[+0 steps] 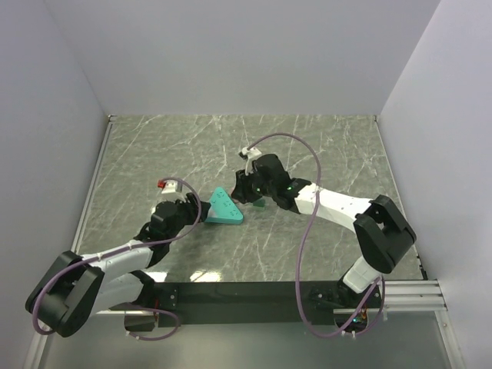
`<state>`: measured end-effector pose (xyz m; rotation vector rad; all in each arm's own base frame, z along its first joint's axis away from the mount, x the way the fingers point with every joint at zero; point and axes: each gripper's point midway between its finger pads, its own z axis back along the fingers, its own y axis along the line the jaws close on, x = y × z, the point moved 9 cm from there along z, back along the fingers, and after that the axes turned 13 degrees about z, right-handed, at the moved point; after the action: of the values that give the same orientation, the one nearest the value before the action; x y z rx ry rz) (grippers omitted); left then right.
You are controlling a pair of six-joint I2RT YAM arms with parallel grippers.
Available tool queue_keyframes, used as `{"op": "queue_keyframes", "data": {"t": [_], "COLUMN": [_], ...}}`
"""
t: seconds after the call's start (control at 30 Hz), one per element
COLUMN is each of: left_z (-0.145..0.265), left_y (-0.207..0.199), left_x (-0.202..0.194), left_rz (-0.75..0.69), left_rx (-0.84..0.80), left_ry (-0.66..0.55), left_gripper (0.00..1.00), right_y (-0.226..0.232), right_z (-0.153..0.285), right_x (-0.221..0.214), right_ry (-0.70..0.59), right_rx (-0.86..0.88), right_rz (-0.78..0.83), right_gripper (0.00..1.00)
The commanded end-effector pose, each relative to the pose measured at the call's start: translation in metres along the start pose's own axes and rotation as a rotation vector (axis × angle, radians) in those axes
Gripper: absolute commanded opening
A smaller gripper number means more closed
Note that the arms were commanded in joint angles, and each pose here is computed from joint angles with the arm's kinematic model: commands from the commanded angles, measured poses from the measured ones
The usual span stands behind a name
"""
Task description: Insert the plug
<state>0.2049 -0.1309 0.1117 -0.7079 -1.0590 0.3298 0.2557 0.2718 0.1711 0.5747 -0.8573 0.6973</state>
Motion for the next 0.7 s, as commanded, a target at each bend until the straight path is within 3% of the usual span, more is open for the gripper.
{"op": "queue_keyframes", "data": {"t": [0.0, 0.67], "left_z": [0.001, -0.001], "left_y": [-0.006, 0.001], "left_x": [-0.004, -0.021], "left_rz": [0.029, 0.027], "left_rx": [-0.043, 0.009], "left_ry": [0.018, 0.078], "left_gripper": [0.56, 0.56], "right_y": [0.006, 0.02], "right_z": [-0.004, -0.018], "right_x": [0.012, -0.011], "right_ry": [-0.018, 0.066], "right_rx": [-0.036, -0.058], "right_rz": [-0.01, -0.045], "right_gripper": [0.0, 0.0]}}
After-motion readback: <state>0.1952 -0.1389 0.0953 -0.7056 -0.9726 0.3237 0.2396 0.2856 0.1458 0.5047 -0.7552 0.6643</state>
